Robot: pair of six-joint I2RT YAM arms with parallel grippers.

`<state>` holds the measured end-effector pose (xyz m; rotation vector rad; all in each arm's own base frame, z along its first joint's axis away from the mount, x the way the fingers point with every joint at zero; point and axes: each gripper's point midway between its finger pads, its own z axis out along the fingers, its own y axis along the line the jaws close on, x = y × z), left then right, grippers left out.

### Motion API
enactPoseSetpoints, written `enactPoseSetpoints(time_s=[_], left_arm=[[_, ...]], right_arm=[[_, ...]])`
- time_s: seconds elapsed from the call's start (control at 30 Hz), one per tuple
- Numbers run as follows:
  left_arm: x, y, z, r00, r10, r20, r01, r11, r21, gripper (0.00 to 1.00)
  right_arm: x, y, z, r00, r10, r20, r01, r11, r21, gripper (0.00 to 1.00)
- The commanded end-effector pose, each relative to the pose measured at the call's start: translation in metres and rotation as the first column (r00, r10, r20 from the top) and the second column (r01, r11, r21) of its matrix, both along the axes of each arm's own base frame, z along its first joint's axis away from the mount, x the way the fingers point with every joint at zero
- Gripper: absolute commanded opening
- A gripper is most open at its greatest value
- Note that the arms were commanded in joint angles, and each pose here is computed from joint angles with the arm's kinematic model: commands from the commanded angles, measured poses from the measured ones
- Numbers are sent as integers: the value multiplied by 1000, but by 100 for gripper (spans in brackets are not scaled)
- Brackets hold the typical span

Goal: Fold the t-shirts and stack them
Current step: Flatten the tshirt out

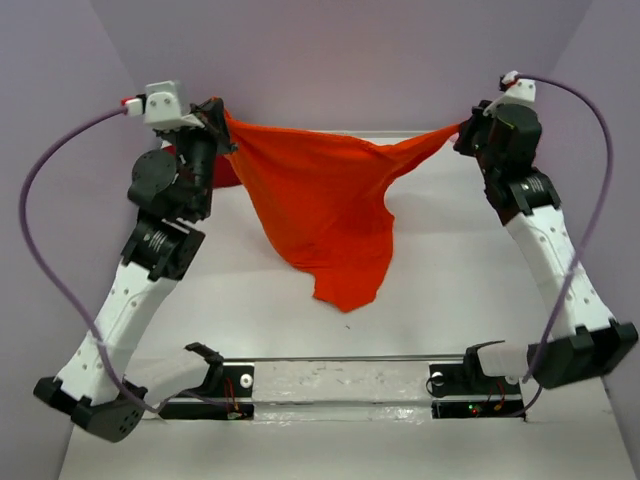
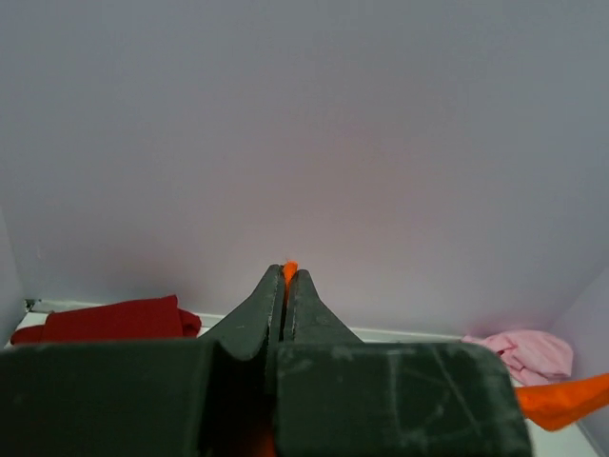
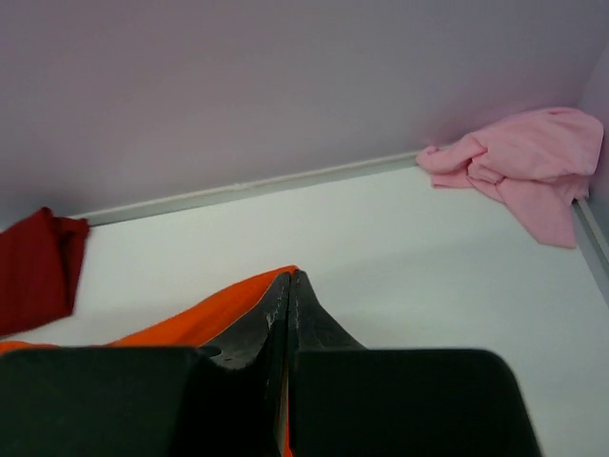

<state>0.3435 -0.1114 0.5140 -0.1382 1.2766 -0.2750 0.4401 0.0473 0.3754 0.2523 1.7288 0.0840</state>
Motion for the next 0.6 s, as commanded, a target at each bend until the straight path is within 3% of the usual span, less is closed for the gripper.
enactPoseSetpoints(time_s=[0.0, 0.13, 0.27, 0.57], left_arm=[[-23, 7, -19, 998, 1, -64, 1, 1000, 28, 0], [-71, 17, 7, 997, -77, -23, 76, 997, -22, 0], [-95, 21, 13, 992, -123, -6, 123, 990, -72, 0], [-117, 14, 13, 974, -227, -2, 225, 968, -112, 0]], right_arm=[[-63, 7, 38, 994, 88, 62, -92, 995, 51, 0], [-132, -8, 75, 989, 88, 122, -94, 995, 45, 0], [-191, -15, 117, 970, 110, 217, -125, 991, 54, 0], [-246, -16, 183, 940, 163, 300, -183, 982, 39, 0]])
